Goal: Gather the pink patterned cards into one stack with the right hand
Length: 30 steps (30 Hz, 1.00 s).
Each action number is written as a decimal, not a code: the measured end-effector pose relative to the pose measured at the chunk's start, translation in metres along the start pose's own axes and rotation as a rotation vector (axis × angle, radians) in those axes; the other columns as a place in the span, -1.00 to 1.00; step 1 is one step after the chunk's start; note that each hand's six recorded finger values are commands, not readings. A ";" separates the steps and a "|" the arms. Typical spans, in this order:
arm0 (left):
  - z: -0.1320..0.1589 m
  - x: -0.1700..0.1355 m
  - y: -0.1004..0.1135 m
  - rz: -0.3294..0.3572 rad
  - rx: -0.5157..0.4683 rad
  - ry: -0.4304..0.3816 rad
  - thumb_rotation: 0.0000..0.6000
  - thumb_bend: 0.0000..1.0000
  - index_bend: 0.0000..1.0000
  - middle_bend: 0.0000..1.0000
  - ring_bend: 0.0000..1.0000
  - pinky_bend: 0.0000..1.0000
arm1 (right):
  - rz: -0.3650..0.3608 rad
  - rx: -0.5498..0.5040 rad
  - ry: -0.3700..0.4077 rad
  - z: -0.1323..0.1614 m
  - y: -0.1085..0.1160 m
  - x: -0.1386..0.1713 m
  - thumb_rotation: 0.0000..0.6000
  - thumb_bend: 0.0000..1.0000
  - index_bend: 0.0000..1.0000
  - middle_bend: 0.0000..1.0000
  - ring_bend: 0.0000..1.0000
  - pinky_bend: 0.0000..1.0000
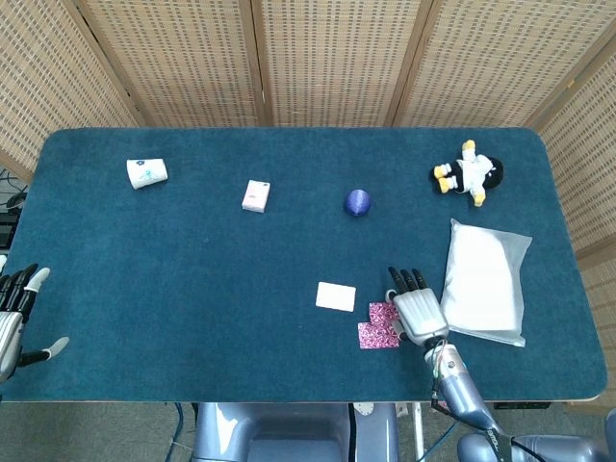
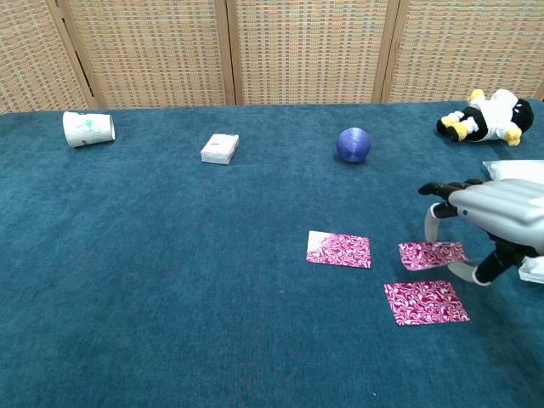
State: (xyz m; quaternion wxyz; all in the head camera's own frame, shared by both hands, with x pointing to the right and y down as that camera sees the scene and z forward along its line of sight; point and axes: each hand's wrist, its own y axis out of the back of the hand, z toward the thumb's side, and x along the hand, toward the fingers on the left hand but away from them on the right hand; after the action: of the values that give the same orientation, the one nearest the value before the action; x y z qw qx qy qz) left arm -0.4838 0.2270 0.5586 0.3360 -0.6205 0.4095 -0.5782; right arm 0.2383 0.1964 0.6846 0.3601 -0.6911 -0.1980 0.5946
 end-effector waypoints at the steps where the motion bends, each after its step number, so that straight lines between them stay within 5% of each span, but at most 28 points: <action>1: 0.000 0.000 0.000 0.000 0.000 -0.001 1.00 -1.00 -1.00 -1.00 -1.00 -1.00 | 0.000 0.004 0.000 0.002 -0.002 0.003 1.00 -0.09 -0.03 -1.00 -1.00 -0.93; 30: 0.000 0.000 0.000 0.000 -0.008 -0.007 1.00 -1.00 -1.00 -1.00 -1.00 -1.00 | 0.018 0.009 -0.017 0.018 -0.028 0.018 1.00 -0.10 -0.03 -1.00 -1.00 -0.93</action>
State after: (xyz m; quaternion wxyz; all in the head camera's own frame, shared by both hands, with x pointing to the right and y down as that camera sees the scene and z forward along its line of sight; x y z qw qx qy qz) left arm -0.4835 0.2271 0.5581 0.3349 -0.6239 0.4106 -0.5745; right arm 0.2292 0.2323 0.6917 0.3561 -0.6862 -0.1919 0.6046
